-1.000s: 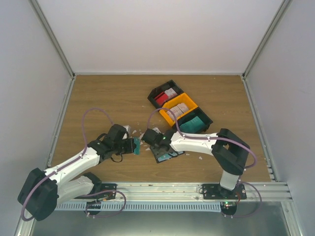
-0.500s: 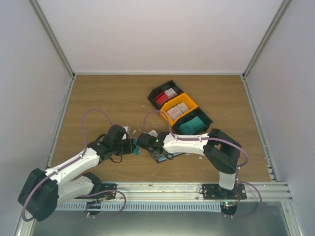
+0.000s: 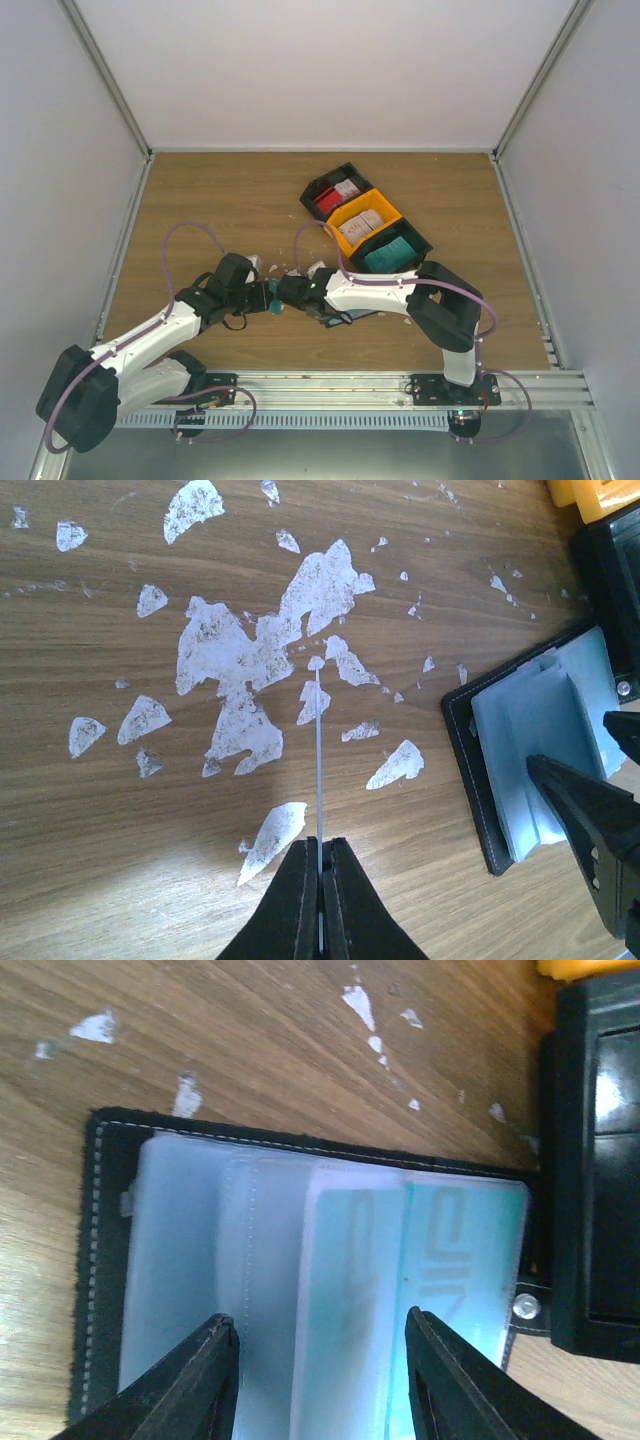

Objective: Put the credit cards into the card holder
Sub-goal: Turn over the card slot in the card holder.

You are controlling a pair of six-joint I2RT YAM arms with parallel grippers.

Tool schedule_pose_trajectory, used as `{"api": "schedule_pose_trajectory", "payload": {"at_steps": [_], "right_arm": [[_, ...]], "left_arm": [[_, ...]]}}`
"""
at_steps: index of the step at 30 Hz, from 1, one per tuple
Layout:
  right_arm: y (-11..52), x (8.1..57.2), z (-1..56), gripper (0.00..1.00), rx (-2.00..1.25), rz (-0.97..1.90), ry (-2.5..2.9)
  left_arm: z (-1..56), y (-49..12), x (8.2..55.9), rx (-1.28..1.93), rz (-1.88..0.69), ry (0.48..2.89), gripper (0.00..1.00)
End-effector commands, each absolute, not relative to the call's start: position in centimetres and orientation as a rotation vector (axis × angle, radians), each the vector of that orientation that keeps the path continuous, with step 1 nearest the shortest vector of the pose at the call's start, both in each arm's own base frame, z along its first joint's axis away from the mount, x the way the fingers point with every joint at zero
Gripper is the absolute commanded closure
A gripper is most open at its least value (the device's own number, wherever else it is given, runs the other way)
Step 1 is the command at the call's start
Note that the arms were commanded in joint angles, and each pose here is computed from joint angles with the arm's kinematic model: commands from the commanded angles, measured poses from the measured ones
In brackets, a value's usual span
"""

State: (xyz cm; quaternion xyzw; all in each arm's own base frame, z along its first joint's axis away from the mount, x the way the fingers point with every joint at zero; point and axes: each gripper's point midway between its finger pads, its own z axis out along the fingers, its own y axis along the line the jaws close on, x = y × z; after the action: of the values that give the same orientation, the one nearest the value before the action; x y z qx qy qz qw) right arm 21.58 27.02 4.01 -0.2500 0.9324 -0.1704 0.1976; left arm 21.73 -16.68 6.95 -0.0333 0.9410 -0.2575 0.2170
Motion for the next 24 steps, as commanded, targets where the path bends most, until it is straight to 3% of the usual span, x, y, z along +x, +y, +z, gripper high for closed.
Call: {"api": "schedule_pose_trajectory", "payload": {"at_steps": [1, 10, 16, 24], "right_arm": [[25.9, 22.2, 5.6, 0.53, -0.625, -0.56, 2.56], [24.2, 22.5, 7.2, 0.52, -0.537, -0.61, 2.528], [21.3, 23.1, 7.1, 0.38, -0.439, -0.658, 2.535], [18.9, 23.6, 6.1, 0.32, -0.35, -0.591, 2.582]], "left_arm": [[7.5, -16.8, 22.4, -0.09, -0.743, 2.562, 1.0], [7.5, -17.1, 22.4, -0.087, -0.759, 2.562, 1.0], [7.5, -17.5, 22.4, -0.074, -0.784, 2.567, 1.0], [8.1, -18.5, 22.4, -0.034, -0.857, 2.555, 1.0]]}}
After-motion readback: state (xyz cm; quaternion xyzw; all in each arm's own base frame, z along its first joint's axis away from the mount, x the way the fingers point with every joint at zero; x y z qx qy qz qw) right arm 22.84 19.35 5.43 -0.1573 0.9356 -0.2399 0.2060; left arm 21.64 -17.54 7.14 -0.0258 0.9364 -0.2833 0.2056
